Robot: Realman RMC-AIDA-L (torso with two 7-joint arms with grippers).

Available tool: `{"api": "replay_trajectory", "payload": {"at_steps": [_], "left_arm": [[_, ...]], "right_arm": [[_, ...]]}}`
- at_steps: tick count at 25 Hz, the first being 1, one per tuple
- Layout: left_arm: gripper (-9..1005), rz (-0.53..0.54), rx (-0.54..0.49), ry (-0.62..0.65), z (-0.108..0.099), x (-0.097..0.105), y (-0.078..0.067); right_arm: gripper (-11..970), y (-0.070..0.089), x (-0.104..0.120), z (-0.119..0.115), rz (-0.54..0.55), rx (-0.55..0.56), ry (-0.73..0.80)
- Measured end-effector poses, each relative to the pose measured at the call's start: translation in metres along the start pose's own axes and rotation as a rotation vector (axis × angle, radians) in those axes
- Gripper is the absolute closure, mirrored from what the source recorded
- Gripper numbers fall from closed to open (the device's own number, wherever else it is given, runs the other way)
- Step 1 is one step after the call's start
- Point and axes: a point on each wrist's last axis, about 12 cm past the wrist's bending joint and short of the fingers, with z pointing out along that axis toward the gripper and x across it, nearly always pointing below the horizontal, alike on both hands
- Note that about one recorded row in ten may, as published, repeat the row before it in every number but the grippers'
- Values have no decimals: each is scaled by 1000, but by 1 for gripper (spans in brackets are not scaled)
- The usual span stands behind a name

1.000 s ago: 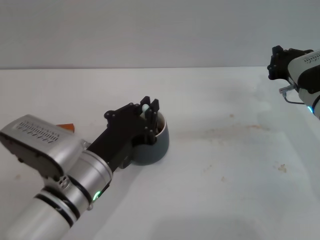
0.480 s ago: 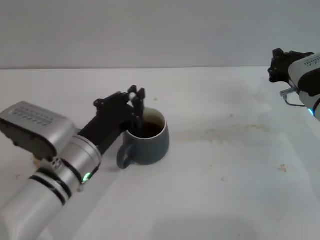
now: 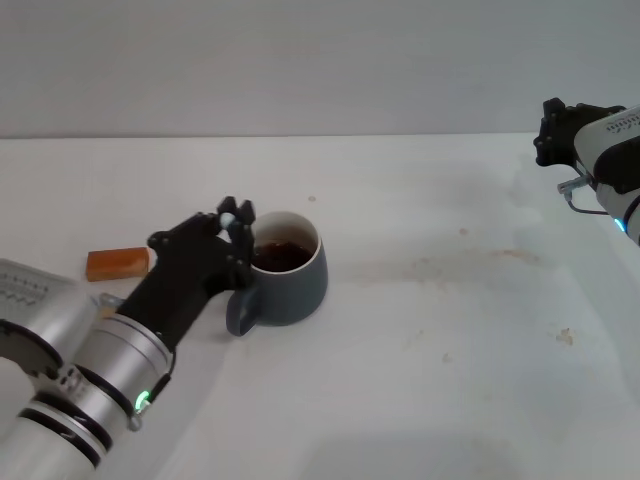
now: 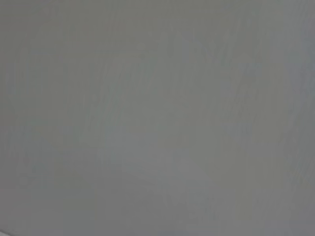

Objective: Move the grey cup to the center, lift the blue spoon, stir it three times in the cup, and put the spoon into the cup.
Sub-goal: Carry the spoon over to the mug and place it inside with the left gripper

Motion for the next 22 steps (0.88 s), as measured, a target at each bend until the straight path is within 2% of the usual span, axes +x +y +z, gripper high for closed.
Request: {"api": "replay_trajectory", "payload": {"at_steps": [10, 15, 22], "left_arm": [[733, 6, 37, -12, 3, -4, -9], [730, 25, 39, 6, 6, 3, -3], [727, 30, 34, -38, 2, 7, 5]], "right_arm": [[944, 4, -4, 1, 4, -8, -14], [943, 4, -1, -1, 8, -5, -9], [944, 0, 4, -5, 21, 12, -3]]}}
